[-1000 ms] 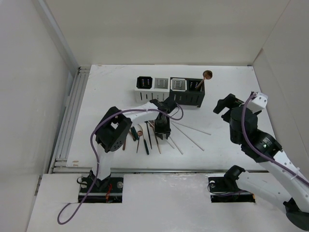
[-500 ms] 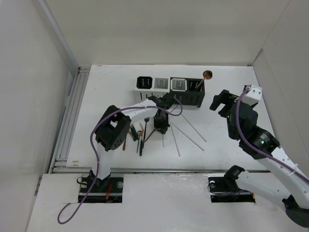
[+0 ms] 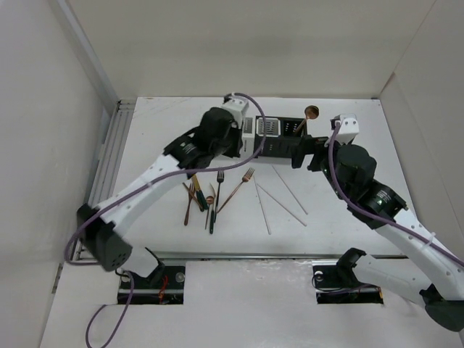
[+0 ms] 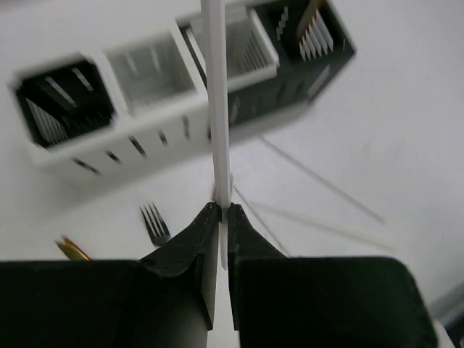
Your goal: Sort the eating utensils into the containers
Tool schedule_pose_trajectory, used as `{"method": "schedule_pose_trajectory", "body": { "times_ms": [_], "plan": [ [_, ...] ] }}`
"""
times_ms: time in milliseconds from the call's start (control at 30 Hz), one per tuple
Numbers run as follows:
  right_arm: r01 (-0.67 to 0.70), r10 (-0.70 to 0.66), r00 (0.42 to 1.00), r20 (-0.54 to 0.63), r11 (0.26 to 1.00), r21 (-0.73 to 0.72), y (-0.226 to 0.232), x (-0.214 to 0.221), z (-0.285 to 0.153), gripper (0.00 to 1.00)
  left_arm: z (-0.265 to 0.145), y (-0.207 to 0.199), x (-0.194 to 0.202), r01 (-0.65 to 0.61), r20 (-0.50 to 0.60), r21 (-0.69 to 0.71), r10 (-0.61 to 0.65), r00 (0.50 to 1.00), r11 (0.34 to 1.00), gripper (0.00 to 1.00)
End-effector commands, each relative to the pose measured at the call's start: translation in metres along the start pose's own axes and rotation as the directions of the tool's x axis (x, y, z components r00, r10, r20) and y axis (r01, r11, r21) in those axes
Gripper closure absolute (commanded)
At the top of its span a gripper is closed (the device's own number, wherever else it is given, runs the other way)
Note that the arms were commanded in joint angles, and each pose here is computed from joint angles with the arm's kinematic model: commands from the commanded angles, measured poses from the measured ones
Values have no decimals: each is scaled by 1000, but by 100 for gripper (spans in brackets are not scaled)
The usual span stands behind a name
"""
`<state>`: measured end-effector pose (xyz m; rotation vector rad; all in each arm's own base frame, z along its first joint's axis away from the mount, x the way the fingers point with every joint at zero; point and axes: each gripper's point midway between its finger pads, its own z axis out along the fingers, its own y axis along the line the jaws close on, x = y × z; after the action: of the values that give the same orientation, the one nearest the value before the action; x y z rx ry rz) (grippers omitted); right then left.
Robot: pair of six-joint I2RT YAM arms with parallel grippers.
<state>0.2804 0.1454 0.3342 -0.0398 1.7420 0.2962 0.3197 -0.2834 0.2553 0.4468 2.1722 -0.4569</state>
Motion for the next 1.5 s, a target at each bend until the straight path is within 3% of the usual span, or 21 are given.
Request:
{"method": "schedule_pose_trajectory", "body": {
  "times_ms": [0,33,67,133,300,433,633,867,1067,1200,1333,1367,1467],
  "plan": [
    [-20,35,984,174,996,-89,18,-48,-3,0,-26,35,-94,-61,449,-171,133,884,983,100],
    [-13,30,982,184,996,-90,21,-50,1,0,-31,44,-113,-88,512,-235,201,836,968,100],
    [15,-2,987,163,997,-80,22,-43,9,0,-38,48,-145,-48,627,-260,206,751,965,100],
    [33,-20,988,156,996,-85,27,-41,16,0,-39,75,-167,20,673,-343,231,703,939,100],
    [65,-51,989,135,993,-98,39,-31,39,0,-2,115,-184,73,686,-403,248,684,912,100],
    [75,-62,989,136,994,-85,43,-31,50,0,26,151,-161,73,640,-447,261,723,892,100],
    [83,-76,991,110,995,-62,42,-30,74,0,51,167,-133,94,621,-394,189,760,914,100],
    [69,-64,996,67,995,-72,37,-13,84,0,75,156,-114,111,617,-252,71,784,961,100],
    [60,-59,998,18,997,-49,21,6,78,0,98,158,-72,100,551,-235,48,833,967,100],
    [66,-67,996,-62,998,-14,6,25,71,0,108,161,-61,92,548,-240,57,834,966,100],
    [78,-81,982,-168,997,-24,6,42,67,0,119,158,-56,70,537,-244,74,840,967,54],
    [75,-78,980,-185,997,-20,5,46,65,0,121,159,-51,68,519,-248,73,852,966,37],
    [59,-56,980,-191,998,10,1,45,64,0,115,151,-67,76,513,-268,76,855,960,30]
  ]
}}
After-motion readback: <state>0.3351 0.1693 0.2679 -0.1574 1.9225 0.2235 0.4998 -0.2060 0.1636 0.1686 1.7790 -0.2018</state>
